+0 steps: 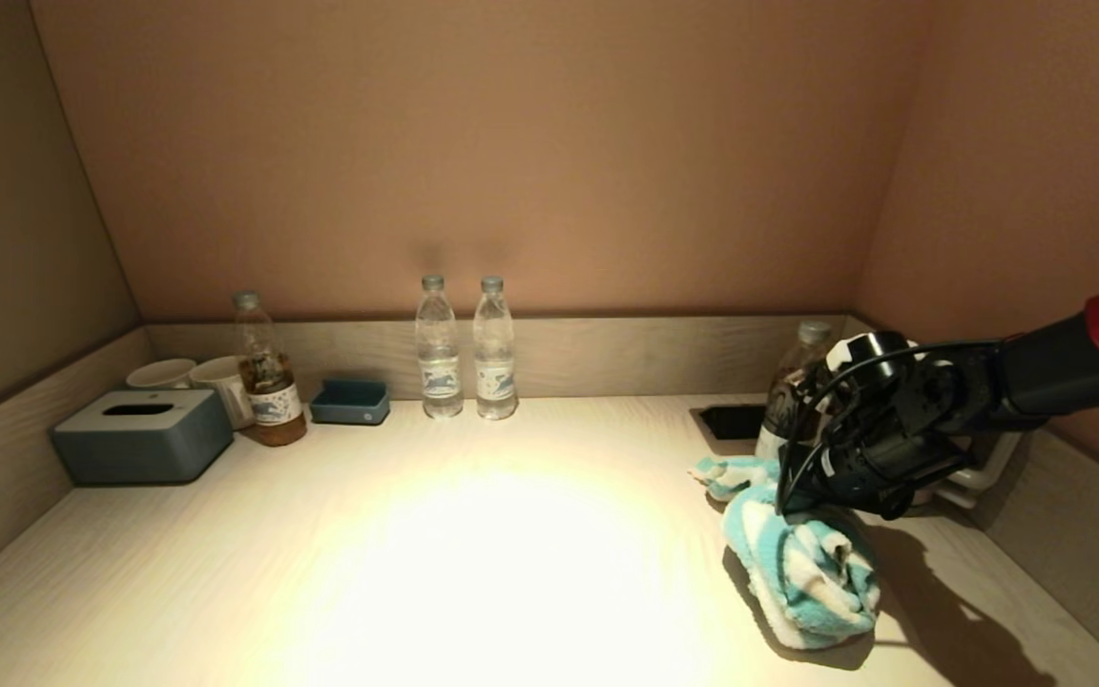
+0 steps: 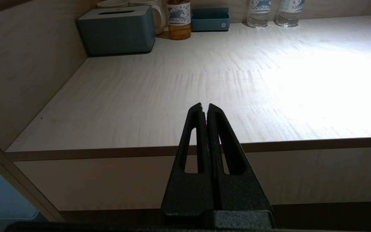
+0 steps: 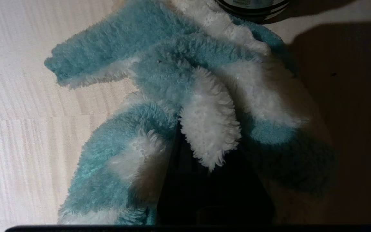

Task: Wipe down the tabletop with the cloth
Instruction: Sweep the stains on the table

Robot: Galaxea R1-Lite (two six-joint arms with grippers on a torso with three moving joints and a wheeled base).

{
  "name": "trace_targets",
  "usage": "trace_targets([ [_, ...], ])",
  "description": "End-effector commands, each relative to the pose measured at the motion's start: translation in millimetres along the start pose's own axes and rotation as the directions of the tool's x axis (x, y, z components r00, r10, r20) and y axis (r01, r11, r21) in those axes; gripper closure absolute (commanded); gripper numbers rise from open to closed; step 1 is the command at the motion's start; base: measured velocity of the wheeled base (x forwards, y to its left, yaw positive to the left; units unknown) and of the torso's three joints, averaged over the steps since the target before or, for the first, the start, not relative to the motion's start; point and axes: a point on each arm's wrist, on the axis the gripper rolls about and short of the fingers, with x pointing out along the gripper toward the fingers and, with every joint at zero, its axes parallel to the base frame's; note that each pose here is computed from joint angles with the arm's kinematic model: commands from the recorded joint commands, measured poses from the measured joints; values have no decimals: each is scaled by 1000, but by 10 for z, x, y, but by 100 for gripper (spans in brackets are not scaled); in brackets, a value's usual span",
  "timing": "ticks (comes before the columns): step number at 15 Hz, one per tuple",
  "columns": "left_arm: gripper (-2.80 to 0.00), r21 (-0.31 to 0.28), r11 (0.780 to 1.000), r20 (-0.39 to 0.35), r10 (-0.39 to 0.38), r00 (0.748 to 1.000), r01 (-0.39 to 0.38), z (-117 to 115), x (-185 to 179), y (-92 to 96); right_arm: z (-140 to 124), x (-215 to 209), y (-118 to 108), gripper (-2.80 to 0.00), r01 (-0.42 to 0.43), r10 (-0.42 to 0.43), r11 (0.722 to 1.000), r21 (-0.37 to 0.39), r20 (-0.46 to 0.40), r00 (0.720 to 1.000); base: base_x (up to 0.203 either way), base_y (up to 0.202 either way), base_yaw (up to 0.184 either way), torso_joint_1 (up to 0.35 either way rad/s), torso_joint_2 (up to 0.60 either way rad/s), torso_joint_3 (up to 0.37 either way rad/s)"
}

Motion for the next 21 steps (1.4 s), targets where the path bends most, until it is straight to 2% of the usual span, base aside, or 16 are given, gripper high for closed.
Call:
trace_targets([
  [1,0,0,1000,-2,0,1000,0,0,1,0,0,46,-56,0,8,-8,1000,26,-12,1000,0,0,0,0,0,0],
  [4,0,0,1000,-2,0,1000,0,0,1,0,12,19,-110,0,55,-55,998,37,1,998,0,0,0,0,0,0],
  [5,0,0,1000,-2,0,1000,0,0,1,0,13,4,-119,0,106,-107,994,37,13,994,0,0,0,0,0,0],
  [7,0,0,1000,-2,0,1000,0,0,1,0,15,-28,-116,0,125,-126,992,36,23,992,0,0,0,0,0,0],
  [9,0,0,1000,-2,0,1000,0,0,1,0,18,-101,-115,0,187,-188,982,32,50,981,0,0,0,0,0,0],
  [13,0,0,1000,-2,0,1000,0,0,1,0,-12,-166,-120,0,247,-247,969,3,80,966,0,0,0,0,0,0],
  [21,0,0,1000,-2,0,1000,0,0,1,0,-15,-167,-122,0,256,-255,967,-3,86,963,0,0,0,0,0,0],
])
